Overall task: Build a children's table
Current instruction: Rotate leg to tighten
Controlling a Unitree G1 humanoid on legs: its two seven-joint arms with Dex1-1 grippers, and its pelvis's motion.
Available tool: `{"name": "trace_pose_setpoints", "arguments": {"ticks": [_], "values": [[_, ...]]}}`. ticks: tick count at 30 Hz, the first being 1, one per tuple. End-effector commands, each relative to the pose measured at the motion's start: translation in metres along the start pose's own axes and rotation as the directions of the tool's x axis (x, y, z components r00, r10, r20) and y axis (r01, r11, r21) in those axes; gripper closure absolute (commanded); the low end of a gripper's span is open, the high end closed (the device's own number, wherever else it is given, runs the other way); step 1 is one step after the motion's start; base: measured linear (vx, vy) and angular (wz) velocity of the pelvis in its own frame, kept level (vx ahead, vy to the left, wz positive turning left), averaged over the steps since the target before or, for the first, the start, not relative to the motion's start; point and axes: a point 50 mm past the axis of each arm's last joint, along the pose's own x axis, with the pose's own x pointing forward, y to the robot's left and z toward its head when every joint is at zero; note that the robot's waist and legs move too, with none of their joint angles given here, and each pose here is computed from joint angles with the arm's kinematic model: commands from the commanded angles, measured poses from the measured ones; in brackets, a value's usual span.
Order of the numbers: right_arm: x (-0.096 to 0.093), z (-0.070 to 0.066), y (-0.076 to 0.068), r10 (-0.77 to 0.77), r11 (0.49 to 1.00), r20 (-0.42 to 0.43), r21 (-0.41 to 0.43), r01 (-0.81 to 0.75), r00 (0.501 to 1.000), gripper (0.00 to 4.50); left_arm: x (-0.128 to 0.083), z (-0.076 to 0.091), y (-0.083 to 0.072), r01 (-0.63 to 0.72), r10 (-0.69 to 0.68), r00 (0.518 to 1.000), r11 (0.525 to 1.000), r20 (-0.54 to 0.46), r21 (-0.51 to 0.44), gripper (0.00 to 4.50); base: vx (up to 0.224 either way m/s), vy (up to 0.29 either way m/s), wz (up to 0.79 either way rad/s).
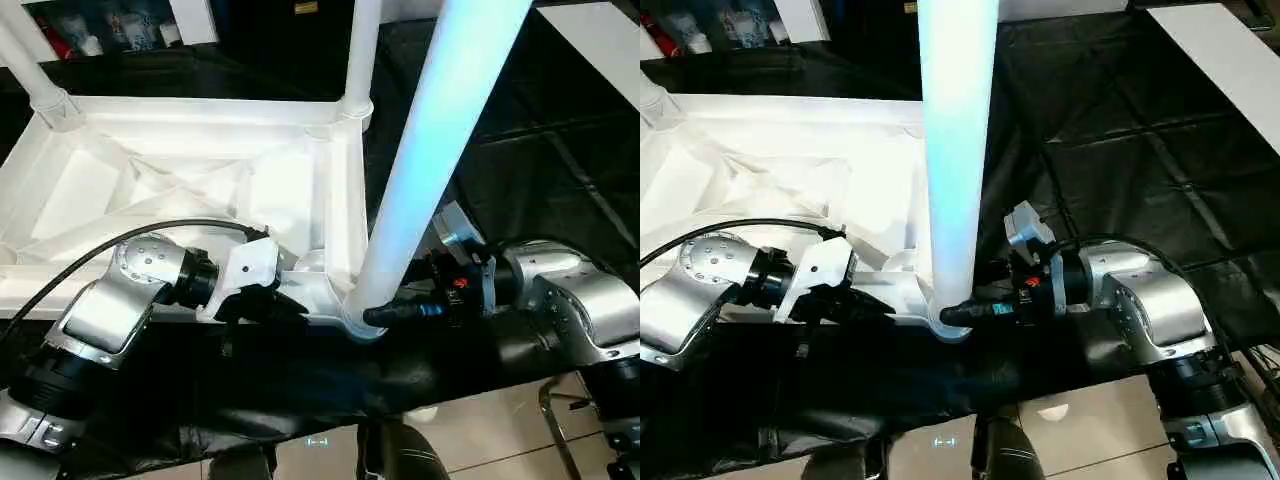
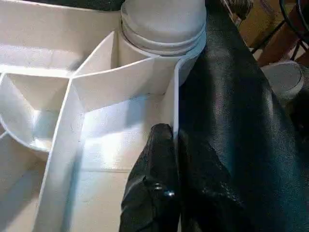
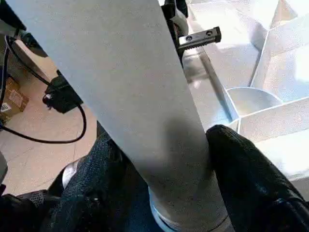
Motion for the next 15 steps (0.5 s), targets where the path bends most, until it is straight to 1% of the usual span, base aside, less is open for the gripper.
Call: {"name": "trace_pose_setpoints", "arguments": {"ticks": [1, 3, 4, 5, 6, 7, 8, 9, 10, 11, 13, 14, 15], "values": [[0.012, -0.005, 0.01, 0.099, 0.995, 0.015, 0.03, -0.099, 0.995, 2.2, 0.011, -0.007, -0.004, 0.024, -0.025, 0.999, 0.999, -0.031, -0.032, 4.5, 0.0, 0.0, 0.0], [0.014, -0.005, 0.011, 0.095, 0.995, 0.031, 0.038, -0.096, 0.995, 2.2, 0.011, -0.007, -0.003, 0.002, -0.004, 1.0, 0.999, -0.027, -0.047, 4.5, 0.0, 0.0, 0.0], [0.019, -0.006, 0.011, 0.042, 0.998, 0.057, 0.037, -0.044, 0.997, 2.2, 0.014, -0.004, 0.001, -0.053, 0.052, 0.999, 0.995, -0.004, -0.082, 4.5, 0.0, 0.0, 0.0], [0.021, -0.007, 0.01, 0.017, 0.999, 0.063, 0.034, -0.019, 0.998, 2.2, 0.015, -0.003, 0.003, -0.071, 0.072, 0.997, 0.993, 0.003, -0.09, 4.5, 0.0, 0.0, 0.0], [0.029, -0.009, 0.005, -0.092, 0.996, 0.085, 0.024, 0.09, 0.992, 2.21, 0.019, 0.002, 0.008, -0.136, 0.14, 0.99, 0.983, 0.025, -0.123, 4.5, 0.0, 0.0, 0.0], [0.031, -0.01, 0.003, -0.138, 0.99, 0.092, 0.022, 0.136, 0.986, 2.21, 0.021, 0.004, 0.01, -0.159, 0.165, 0.986, 0.978, 0.032, -0.134, 4.5, 0.0, 0.0, 0.0], [0.035, -0.01, -0.001, -0.197, 0.98, 0.105, 0.037, 0.194, 0.975, 2.22, 0.024, 0.007, 0.013, -0.192, 0.201, 0.978, 0.97, 0.048, -0.149, 4.5, 0.0, 0.0, 0.0], [0.04, -0.01, -0.005, -0.267, 0.963, 0.131, 0.069, 0.26, 0.955, 2.24, 0.028, 0.012, 0.017, -0.228, 0.243, 0.967, 0.959, 0.072, -0.167, 4.5, 0.0, 0.0, 0.0], [0.047, -0.008, -0.012, -0.354, 0.934, 0.158, 0.116, 0.339, 0.922, 2.28, 0.034, 0.018, 0.021, -0.271, 0.295, 0.95, 0.943, 0.104, -0.194, 4.5, -0.053, 0.005, -0.04], [0.047, -0.008, -0.012, -0.354, 0.934, 0.158, 0.116, 0.339, 0.922, 2.28, 0.034, 0.018, 0.021, -0.271, 0.295, 0.95, 0.943, 0.104, -0.194, 4.5, -0.054, 0.014, -0.08], [0.057, -0.005, -0.018, -0.452, 0.89, 0.178, 0.162, 0.427, 0.874, 2.32, 0.043, 0.025, 0.026, -0.321, 0.362, 0.922, 0.913, 0.135, -0.253, 4.5, -0.027, 0.007, -0.04], [0.059, -0.004, -0.019, -0.47, 0.88, 0.182, 0.172, 0.442, 0.864, 2.33, 0.045, 0.026, 0.027, -0.332, 0.377, 0.916, 0.905, 0.139, -0.267, 4.5, 0.0, 0.0, 0.0], [0.068, -0.002, -0.023, -0.544, 0.836, 0.179, 0.19, 0.514, 0.82, 2.33, 0.051, 0.029, 0.032, -0.398, 0.453, 0.883, 0.863, 0.126, -0.311, 4.5, 0.0, 0.0, 0.0]]}}
